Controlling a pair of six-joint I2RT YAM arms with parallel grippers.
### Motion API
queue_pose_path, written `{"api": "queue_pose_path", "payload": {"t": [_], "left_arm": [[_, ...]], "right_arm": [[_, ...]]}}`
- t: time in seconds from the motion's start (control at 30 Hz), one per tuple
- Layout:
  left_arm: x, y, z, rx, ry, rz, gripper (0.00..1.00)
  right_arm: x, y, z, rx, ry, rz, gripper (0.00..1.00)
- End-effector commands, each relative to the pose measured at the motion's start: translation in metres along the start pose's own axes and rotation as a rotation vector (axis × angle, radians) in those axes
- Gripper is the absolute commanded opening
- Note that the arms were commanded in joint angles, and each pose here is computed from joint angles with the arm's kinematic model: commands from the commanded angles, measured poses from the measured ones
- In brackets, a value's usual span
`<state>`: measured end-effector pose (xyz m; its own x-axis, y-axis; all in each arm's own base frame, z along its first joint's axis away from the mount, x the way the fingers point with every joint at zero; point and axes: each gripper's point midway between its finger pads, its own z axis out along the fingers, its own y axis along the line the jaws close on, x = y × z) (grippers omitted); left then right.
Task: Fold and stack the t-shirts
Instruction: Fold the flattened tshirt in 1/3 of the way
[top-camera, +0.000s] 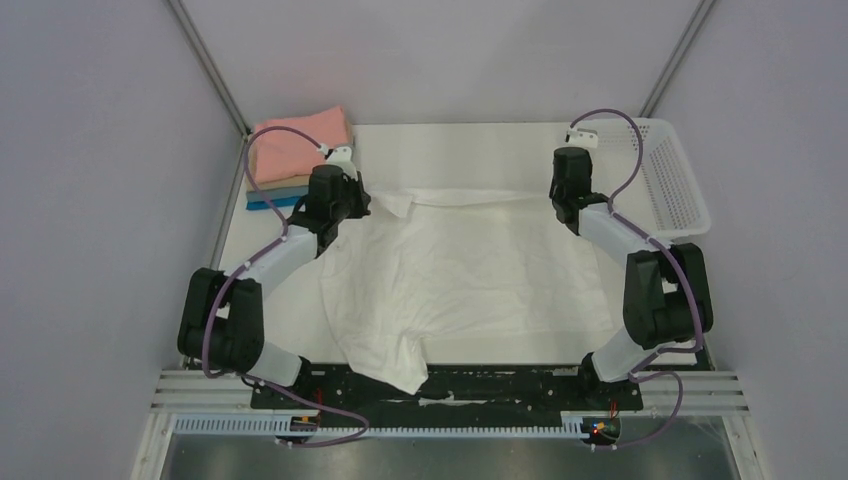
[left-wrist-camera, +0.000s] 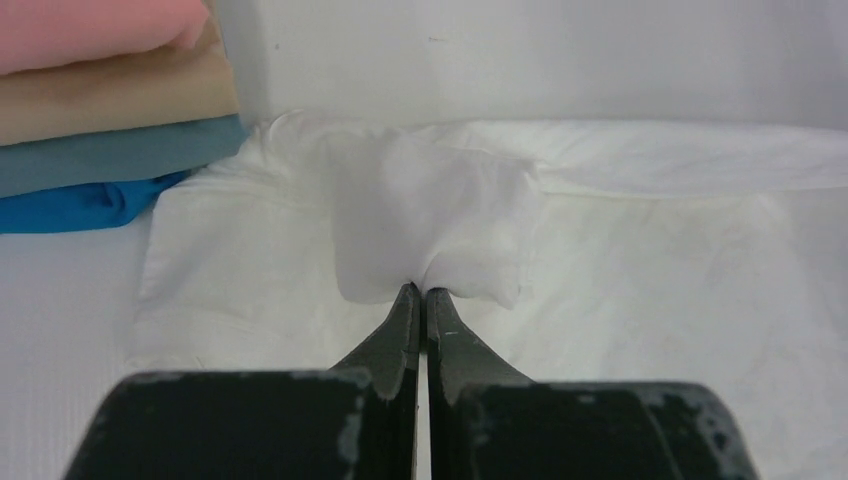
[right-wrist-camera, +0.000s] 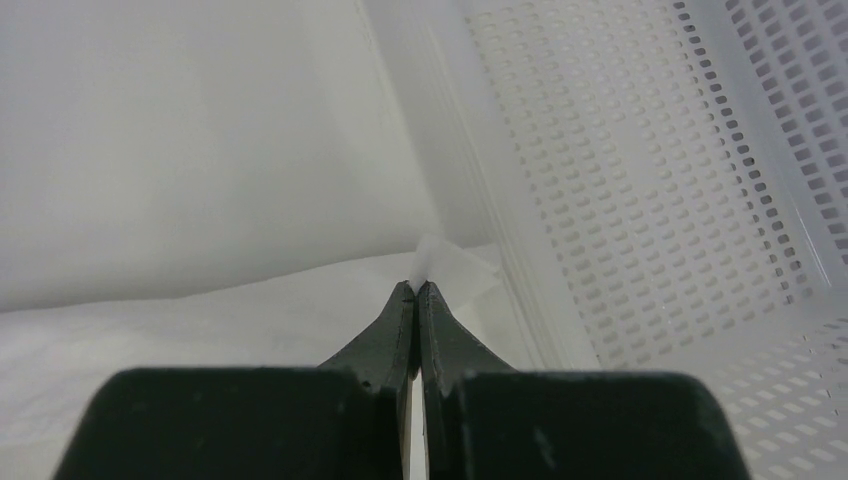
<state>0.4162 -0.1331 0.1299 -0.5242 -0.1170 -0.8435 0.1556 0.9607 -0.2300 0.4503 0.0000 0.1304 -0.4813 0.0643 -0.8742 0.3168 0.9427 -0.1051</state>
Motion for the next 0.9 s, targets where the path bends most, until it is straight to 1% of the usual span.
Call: {"api": "queue_pose_path", "payload": {"t": [0.0, 0.07, 0.1, 0.23, 0.33, 0.43, 0.7, 0.87], "left_arm": [[-0.035, -0.014, -0.025, 0.026, -0.070, 0.035, 0.02], [-0.044, -0.007, -0.028, -0.013, -0.069, 0.105, 0.02], [-0.044, -0.005, -0.028, -0.023, -0.049, 0.148, 0.02], [-0.055, -0.006, -0.025, -0.001, 0.004, 0.322, 0.02], [-0.051, -0.005, -0.023, 0.005, 0.083, 0.376, 0.02], [-0.030, -0.014, -0.028, 0.082, 0.161, 0.372, 0.02], [0.021, 0.001, -0.053, 0.019, 0.261, 0.250, 0.02], [0.028, -0.002, -0.066, 0.010, 0.274, 0.198, 0.02]], "right_arm": [[-0.014, -0.015, -0.010, 0.038, -0.029, -0.007, 0.00], [-0.016, -0.019, -0.010, 0.046, -0.030, -0.006, 0.00], [-0.017, -0.020, -0.010, 0.047, -0.030, -0.006, 0.00], [-0.022, -0.022, -0.008, 0.041, -0.035, -0.023, 0.00], [-0.023, -0.024, -0.008, 0.039, -0.029, -0.038, 0.00], [-0.021, -0.024, -0.007, 0.027, -0.008, -0.055, 0.00], [-0.013, -0.017, -0.003, -0.016, 0.039, -0.117, 0.00], [-0.012, -0.019, -0.004, -0.008, 0.053, -0.130, 0.01]]}}
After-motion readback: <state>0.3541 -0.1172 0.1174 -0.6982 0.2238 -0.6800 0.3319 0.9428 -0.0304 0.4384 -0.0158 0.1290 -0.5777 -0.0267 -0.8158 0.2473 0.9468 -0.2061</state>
